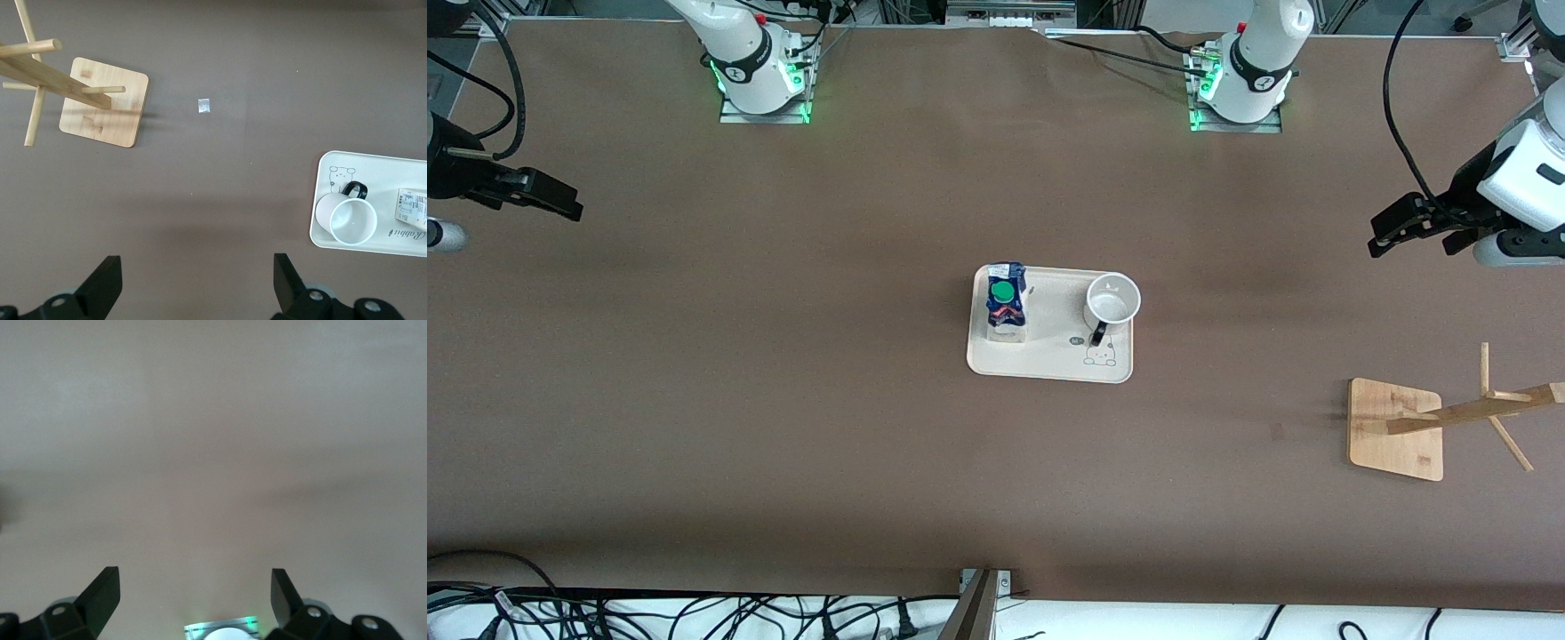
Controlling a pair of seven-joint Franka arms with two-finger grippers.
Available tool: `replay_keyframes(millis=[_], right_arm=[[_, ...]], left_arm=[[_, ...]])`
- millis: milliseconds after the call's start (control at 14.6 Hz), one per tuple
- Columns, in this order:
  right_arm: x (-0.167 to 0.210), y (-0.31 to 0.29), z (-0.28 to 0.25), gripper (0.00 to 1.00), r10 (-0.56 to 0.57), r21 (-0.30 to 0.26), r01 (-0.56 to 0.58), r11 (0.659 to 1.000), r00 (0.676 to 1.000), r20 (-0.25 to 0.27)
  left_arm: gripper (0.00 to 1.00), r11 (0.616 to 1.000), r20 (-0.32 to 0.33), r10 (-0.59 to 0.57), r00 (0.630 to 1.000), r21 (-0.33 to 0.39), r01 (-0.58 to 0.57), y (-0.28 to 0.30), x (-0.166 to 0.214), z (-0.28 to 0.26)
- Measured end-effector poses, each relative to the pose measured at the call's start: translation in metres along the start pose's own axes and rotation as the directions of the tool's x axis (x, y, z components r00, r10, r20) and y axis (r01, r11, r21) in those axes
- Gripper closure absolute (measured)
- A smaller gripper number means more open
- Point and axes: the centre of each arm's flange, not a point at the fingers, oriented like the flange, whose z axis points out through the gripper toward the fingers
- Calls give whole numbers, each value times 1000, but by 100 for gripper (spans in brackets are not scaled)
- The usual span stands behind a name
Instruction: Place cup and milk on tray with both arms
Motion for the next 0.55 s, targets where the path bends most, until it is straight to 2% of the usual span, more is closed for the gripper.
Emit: replay_keyframes(millis=[275,550], right_arm=[[0,-1,1,0,9,8,-9,1000,1000,3],[0,1,1,0,-34,8,34,999,999,4]], left_arm=[[0,1000,16,3,1000,2,-3,2,6,10],[0,1000,12,1,1000,2,-1,1,6,8]])
